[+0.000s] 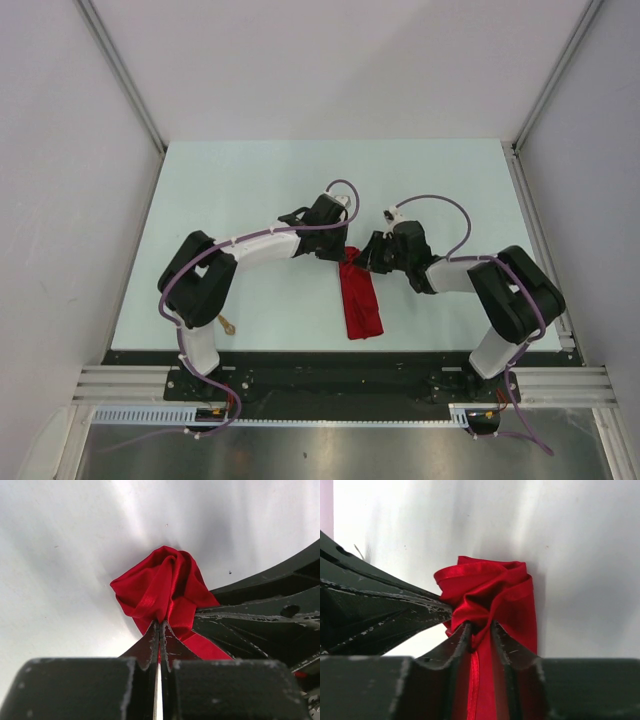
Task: Fold the napkin into a case and place the utensils inside
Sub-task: Stuff the top corner of the smaller-rectangle-folded napkin into the folded napkin.
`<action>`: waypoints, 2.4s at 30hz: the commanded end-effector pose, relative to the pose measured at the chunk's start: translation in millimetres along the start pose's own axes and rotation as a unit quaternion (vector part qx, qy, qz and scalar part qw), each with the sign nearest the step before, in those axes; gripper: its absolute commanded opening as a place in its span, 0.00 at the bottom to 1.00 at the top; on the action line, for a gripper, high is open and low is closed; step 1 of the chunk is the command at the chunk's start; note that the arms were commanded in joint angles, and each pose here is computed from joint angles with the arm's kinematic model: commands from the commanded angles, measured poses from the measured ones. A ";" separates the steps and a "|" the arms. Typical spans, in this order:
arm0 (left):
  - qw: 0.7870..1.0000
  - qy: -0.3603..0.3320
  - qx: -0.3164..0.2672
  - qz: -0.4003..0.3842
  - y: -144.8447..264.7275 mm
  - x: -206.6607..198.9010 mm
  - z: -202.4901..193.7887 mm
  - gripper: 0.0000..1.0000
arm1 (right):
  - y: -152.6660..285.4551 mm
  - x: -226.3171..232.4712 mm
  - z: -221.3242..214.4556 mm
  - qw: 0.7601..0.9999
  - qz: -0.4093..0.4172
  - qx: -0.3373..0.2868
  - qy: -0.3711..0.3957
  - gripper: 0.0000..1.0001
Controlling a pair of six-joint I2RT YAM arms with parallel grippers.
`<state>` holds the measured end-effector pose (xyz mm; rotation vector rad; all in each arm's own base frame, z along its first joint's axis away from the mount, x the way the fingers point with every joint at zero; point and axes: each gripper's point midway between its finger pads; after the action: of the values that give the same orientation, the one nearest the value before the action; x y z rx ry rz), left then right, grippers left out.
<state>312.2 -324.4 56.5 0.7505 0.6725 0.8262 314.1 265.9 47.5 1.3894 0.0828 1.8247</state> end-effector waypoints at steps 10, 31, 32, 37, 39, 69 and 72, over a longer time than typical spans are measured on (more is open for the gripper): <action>0.998 -0.007 -0.045 -0.031 13.0 -12.7 22.6 0.00 | -27.3 21.3 -6.3 0.998 0.039 0.019 -0.054 0.00; 0.997 0.077 -0.008 -0.006 8.1 25.2 -3.8 0.00 | -28.6 26.4 -18.8 0.998 0.064 0.010 -0.022 0.34; 0.997 0.079 -0.008 -0.006 8.1 26.3 -3.8 0.00 | -26.2 25.8 -16.5 0.998 0.063 0.008 -0.009 0.35; 0.997 0.082 -0.009 -0.005 10.8 29.7 -4.9 0.00 | -11.1 33.2 -8.6 0.998 0.060 0.007 0.023 0.39; 0.996 0.083 -0.010 -0.007 12.1 28.9 -4.4 0.00 | -8.4 32.1 -3.5 0.998 0.055 0.003 0.030 0.39; 0.997 0.067 -0.026 -0.007 24.3 13.3 6.8 0.00 | -55.4 30.1 -13.5 0.996 0.081 -0.004 -0.043 0.04; 0.997 0.082 -0.007 -0.007 18.5 12.6 -1.2 0.00 | -56.3 41.0 -9.3 0.994 0.103 -0.008 -0.040 0.04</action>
<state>310.0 -293.2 44.8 0.7194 0.8032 0.8883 321.2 325.1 29.5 1.5529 -0.0062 1.8798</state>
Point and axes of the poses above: each gripper's point midway between its finger pads, its own y axis back along the fingers, its own x axis along the line the jaws close on, z = x × y, and after that the axes turned 13 degrees about -y, right-handed
